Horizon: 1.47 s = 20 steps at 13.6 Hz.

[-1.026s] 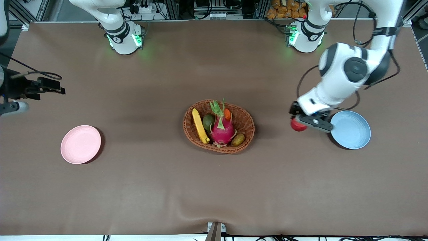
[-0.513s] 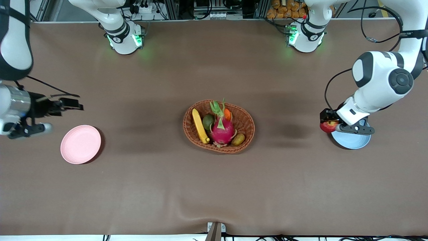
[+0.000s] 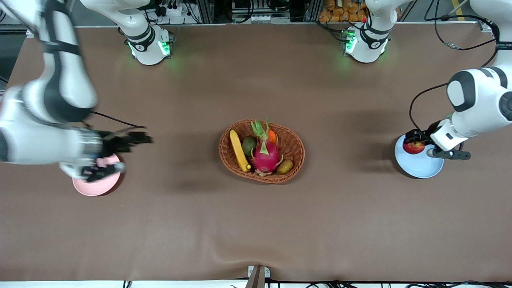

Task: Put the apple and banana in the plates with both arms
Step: 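Lower the apple onto the blue plate while the right gripper reaches the banana, then open the left gripper over the plate while the right gripper lowers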

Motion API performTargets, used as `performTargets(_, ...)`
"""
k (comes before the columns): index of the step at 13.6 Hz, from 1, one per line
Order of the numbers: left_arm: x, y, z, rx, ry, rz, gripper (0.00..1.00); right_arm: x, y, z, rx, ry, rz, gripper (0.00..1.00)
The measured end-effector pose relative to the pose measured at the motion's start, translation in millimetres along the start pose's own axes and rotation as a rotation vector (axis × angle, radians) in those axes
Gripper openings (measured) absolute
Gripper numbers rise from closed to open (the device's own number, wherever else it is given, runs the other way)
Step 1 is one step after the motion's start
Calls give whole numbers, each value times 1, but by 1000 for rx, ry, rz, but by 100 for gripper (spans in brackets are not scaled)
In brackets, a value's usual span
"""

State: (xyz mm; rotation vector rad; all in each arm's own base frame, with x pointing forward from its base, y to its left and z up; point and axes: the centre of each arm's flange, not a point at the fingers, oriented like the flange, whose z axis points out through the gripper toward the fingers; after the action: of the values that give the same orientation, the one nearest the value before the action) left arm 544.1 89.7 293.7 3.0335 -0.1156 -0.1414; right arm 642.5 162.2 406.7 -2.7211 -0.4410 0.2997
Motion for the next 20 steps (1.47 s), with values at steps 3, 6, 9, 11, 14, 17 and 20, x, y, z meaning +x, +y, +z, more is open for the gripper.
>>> performTargets(3, -3, -22, 24, -23, -19, -20, 74, 34, -75, 62, -40, 73, -111, 100)
performTargets(6, -5, -46, 47, -40, -10, -20, 74, 47, -123, 93, -68, 145, -184, 100)
performTargets(9, -9, -62, 61, -54, -14, -27, 74, 54, -155, 123, -95, 195, -239, 100)
performTargets(11, -9, -65, 67, -57, -9, -22, 74, 60, -167, 150, -156, 219, -290, 100)
performTargets(14, -7, -66, 70, -56, -1, -11, 74, 70, -158, 192, -220, 239, -264, 100)
performTargets(17, -9, -75, 68, -53, 13, -2, 73, 72, -168, 204, -229, 268, -231, 86)
performTargets(20, -14, -93, 69, -57, 19, 23, 89, 70, -180, 207, -225, 286, -225, 74)
